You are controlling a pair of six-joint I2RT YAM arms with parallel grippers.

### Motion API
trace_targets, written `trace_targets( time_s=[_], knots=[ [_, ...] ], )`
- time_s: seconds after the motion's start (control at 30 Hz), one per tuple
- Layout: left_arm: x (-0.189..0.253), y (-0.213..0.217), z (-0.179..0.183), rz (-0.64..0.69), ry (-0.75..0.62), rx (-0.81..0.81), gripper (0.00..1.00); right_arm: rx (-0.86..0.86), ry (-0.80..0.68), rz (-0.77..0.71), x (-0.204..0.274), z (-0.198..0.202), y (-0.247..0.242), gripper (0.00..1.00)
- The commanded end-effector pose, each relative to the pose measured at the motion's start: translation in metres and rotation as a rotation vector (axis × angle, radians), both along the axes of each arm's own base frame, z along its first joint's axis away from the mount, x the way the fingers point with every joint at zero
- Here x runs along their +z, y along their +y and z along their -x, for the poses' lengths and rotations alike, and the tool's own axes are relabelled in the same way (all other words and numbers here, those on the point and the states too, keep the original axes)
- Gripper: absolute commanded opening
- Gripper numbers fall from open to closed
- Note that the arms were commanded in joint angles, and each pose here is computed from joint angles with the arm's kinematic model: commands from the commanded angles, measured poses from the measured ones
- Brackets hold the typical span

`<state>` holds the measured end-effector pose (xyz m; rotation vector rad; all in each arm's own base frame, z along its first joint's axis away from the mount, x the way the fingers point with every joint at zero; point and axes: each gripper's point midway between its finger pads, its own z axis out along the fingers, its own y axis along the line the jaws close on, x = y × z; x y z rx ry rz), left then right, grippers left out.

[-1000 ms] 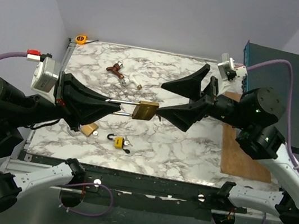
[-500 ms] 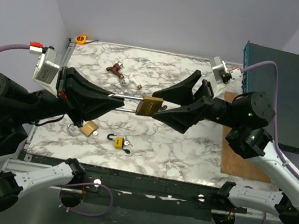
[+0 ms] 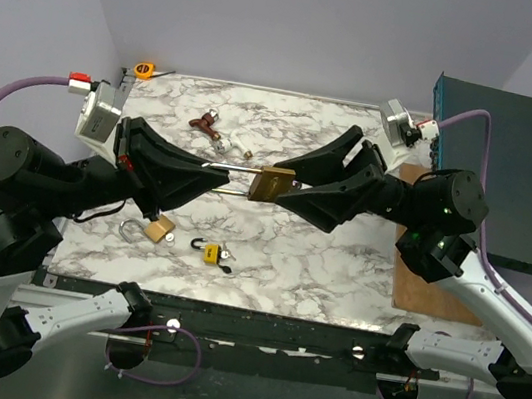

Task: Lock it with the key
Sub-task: Lock the lock.

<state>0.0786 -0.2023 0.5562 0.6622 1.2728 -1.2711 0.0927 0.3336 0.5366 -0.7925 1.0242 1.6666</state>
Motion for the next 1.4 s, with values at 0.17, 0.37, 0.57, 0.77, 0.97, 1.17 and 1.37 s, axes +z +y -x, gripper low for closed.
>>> trace_targets(
  time_s=[0.17,0.37,0.57,0.77,0.97,1.17,1.37],
  knots=[
    [0.033,0.011,0.001,0.121,-0.074,0.043,0.00,0.027,0.024,-0.010,-0.006,0.001,0.007,0.59],
    [0.033,0.010,0.000,0.121,-0.071,0.041,0.00,0.030,0.034,-0.007,-0.009,0.001,0.012,0.53],
    [0.032,0.011,0.000,0.123,-0.072,0.046,0.00,0.026,0.042,0.012,-0.013,-0.001,0.017,0.49],
    [0.033,0.012,-0.001,0.128,-0.072,0.055,0.00,0.017,0.051,0.026,-0.020,-0.003,0.020,0.49],
    [0.033,0.013,0.001,0.142,-0.071,0.052,0.00,-0.018,0.065,0.060,-0.031,-0.010,0.023,0.47],
    [0.035,0.014,0.002,0.166,-0.066,0.047,0.00,-0.024,0.066,0.077,-0.036,-0.013,0.026,0.43],
    [0.034,0.014,0.002,0.167,-0.061,0.045,0.00,-0.016,0.055,0.041,-0.026,-0.009,0.021,0.43]
  ],
)
